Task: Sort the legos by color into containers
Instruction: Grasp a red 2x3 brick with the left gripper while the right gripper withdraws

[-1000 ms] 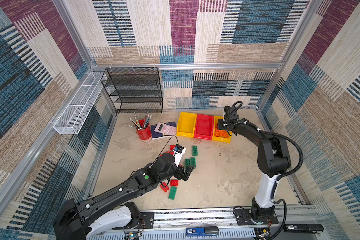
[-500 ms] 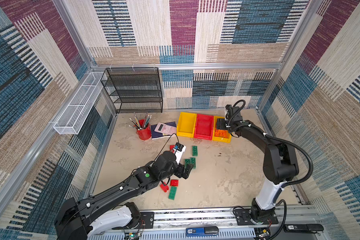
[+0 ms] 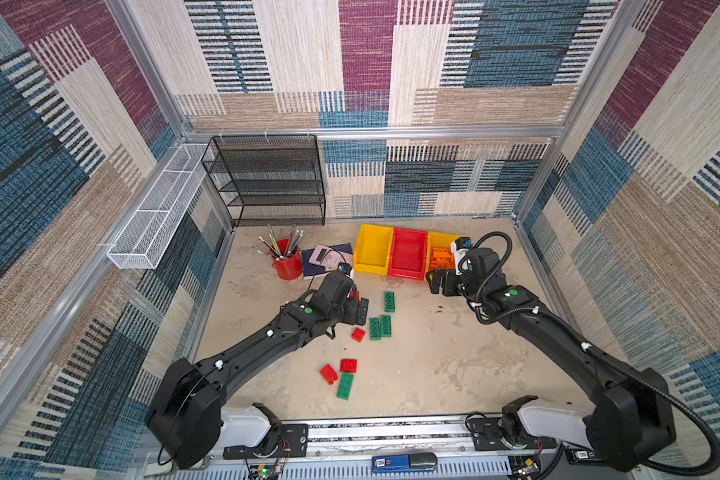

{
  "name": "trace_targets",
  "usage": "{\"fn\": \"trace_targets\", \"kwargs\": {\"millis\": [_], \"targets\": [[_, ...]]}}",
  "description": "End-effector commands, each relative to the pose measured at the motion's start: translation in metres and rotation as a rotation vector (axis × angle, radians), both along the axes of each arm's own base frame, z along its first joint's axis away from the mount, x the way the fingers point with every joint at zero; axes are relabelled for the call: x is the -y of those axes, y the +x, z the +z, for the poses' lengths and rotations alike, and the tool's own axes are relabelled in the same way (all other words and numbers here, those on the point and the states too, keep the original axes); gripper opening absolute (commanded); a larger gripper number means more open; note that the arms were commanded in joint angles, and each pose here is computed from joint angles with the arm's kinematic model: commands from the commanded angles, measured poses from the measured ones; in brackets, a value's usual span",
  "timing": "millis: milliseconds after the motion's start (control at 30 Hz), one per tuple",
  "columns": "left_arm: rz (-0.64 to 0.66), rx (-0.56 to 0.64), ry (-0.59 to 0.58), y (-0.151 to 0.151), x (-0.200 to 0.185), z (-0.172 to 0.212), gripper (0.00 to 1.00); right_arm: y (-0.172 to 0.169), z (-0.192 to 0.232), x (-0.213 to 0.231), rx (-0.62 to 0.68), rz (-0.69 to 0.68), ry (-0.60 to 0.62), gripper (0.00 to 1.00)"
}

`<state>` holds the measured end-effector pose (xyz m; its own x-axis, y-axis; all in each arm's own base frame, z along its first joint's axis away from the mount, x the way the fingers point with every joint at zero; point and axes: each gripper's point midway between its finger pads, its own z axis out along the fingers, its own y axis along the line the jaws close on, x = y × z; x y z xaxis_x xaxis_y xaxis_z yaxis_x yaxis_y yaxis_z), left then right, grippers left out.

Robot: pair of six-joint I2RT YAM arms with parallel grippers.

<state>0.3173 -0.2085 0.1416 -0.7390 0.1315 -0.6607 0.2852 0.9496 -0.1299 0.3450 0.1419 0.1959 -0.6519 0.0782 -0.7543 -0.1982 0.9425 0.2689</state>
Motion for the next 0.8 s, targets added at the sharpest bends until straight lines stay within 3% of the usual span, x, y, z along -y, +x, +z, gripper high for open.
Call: {"fn": "trace_targets", "kwargs": {"millis": [0,367,767], "targets": [[0.011,-0.075,-0.005,0.009,0.005,-0.008,0.96,-0.018,0.006,0.0,0.0,0.003,0.054,1.0],[0.119,-0.222,0.079,0.047,-0.002,-0.042,0.88,-0.046,0.019,-0.003,0.047,0.069,0.113,1.0],[0.16,-0.287,0.13,0.073,-0.004,-0.061,0.87,-0.055,0.011,-0.003,0.065,0.1,0.115,1.0]]}}
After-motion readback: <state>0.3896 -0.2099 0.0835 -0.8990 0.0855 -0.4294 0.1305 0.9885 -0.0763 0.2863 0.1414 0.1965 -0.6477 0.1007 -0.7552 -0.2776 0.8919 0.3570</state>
